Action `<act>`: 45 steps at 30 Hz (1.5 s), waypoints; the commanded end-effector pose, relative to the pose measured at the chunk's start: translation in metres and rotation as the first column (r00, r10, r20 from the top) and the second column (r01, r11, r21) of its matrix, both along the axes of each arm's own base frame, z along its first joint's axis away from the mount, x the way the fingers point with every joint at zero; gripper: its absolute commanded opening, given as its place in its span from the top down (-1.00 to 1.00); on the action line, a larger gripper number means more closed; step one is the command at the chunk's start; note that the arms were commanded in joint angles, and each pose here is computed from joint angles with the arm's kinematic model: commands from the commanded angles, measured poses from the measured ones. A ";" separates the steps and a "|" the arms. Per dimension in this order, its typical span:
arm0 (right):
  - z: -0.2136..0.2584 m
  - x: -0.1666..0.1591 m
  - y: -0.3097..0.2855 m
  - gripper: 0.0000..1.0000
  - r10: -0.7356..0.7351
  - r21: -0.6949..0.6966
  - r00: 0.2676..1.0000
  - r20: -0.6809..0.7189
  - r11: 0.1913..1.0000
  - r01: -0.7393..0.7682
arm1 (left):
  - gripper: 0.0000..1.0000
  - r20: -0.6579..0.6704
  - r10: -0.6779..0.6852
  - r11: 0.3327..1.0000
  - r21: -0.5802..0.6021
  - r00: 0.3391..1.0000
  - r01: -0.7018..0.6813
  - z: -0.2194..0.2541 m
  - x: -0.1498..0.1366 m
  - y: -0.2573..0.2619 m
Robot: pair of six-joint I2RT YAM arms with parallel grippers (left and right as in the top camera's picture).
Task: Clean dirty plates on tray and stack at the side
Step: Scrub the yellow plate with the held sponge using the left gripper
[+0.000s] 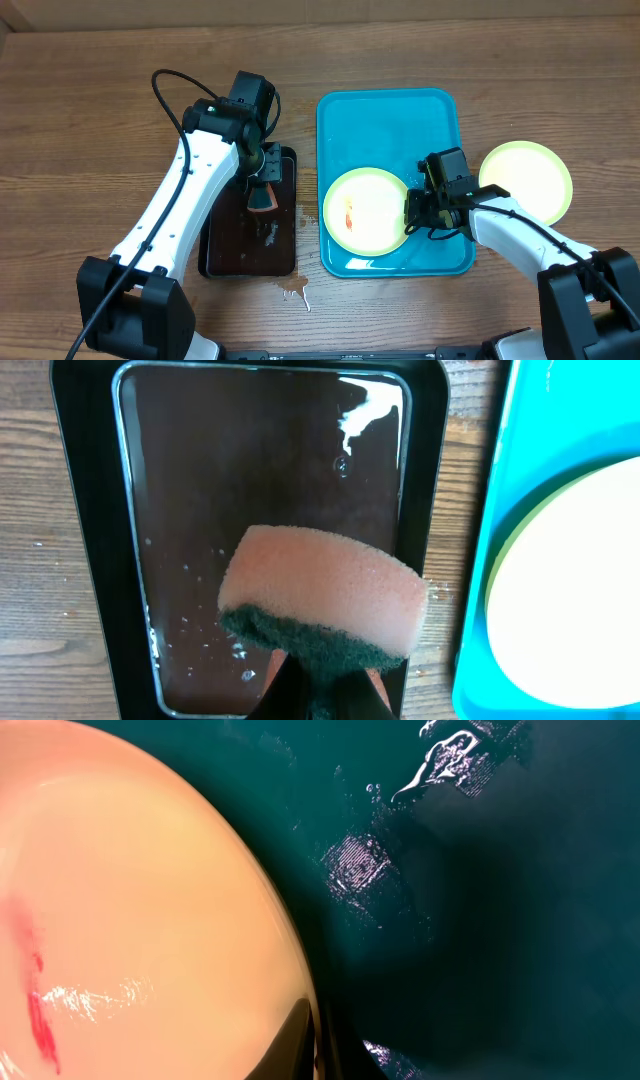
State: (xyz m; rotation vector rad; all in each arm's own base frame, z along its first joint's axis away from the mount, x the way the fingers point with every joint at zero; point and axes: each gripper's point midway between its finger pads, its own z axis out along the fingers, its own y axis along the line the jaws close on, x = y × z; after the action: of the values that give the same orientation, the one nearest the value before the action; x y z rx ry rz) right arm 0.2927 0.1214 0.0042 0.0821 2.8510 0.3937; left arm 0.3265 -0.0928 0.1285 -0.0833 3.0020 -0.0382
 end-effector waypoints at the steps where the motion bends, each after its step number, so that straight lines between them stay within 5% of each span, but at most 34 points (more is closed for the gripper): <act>1: -0.015 -0.012 -0.004 0.92 -0.002 -0.030 0.998 -0.058 1.000 0.001 | 0.92 0.004 0.010 1.000 -0.012 1.000 -0.010 0.004 -0.003 -0.002; 16: -0.016 -0.014 -0.005 0.92 -0.003 -0.033 0.998 -0.064 0.999 0.001 | 0.92 0.107 -0.072 0.958 -0.269 0.992 0.098 0.039 0.016 -0.067; 28: -0.016 -0.016 -0.005 0.92 -0.003 -0.035 0.997 -0.073 0.999 0.000 | 0.92 0.031 -0.254 0.927 -0.278 0.967 0.253 -0.060 -0.002 -0.198; 33: -0.016 -0.017 -0.005 0.92 -0.003 -0.036 0.997 -0.076 0.999 0.000 | 0.92 -0.016 -0.246 0.943 -0.237 0.969 0.235 -0.085 -0.004 -0.195; 38: -0.016 -0.017 -0.005 0.92 -0.003 -0.036 0.997 -0.076 0.999 0.000 | 0.92 0.023 -0.208 0.978 -0.006 0.978 0.209 -0.092 0.010 -0.155; 45: -0.016 -0.017 -0.005 0.92 -0.003 -0.036 0.997 -0.076 0.999 0.000 | 0.92 0.044 -0.328 0.941 0.096 0.944 0.323 -0.096 0.018 -0.145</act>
State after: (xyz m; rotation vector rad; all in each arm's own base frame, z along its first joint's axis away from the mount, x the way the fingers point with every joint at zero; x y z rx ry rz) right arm 0.2902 0.1212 0.0039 0.0875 2.8635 0.3948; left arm 0.3336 -0.2461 0.0337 0.3487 2.9671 -0.0412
